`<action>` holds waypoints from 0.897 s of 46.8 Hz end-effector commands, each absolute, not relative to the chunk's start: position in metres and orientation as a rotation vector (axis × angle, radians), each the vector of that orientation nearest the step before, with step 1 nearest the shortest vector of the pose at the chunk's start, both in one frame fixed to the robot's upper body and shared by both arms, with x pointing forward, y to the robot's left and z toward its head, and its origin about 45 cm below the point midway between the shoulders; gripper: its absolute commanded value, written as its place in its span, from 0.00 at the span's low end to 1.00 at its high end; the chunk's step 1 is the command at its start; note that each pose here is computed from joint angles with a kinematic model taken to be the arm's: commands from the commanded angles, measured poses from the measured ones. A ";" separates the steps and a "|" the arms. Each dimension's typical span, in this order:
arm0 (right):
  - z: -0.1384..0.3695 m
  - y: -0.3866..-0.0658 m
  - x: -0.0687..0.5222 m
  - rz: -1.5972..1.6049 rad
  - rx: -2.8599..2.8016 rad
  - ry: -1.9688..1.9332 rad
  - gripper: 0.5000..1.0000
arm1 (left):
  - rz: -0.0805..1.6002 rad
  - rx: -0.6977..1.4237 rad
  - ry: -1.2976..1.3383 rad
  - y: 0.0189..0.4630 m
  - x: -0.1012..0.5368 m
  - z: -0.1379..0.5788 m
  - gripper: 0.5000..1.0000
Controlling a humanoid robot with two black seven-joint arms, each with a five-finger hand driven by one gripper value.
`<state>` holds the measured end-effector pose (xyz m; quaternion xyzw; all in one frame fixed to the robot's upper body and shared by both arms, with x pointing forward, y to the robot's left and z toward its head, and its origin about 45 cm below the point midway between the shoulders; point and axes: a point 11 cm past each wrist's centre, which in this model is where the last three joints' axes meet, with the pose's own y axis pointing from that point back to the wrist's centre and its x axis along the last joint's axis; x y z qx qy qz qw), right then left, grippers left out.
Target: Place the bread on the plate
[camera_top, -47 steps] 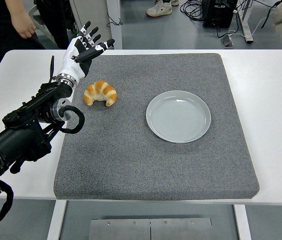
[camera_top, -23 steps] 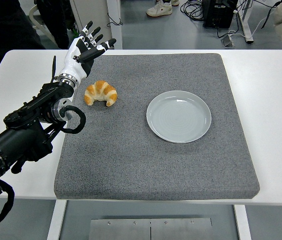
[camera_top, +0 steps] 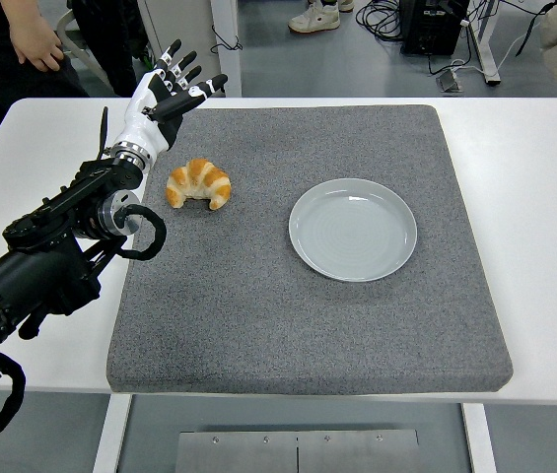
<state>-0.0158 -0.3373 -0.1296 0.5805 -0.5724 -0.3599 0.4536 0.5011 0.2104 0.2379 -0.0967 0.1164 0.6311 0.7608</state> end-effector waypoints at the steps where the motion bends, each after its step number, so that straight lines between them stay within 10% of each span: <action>1: -0.130 -0.338 -0.016 -0.886 1.431 -1.414 1.00 | 1.370 -0.196 0.262 0.209 0.501 0.237 0.94; 42: -0.129 -0.338 -0.007 -0.875 1.439 -1.427 1.00 | 1.326 -0.059 0.101 0.219 0.515 0.269 0.93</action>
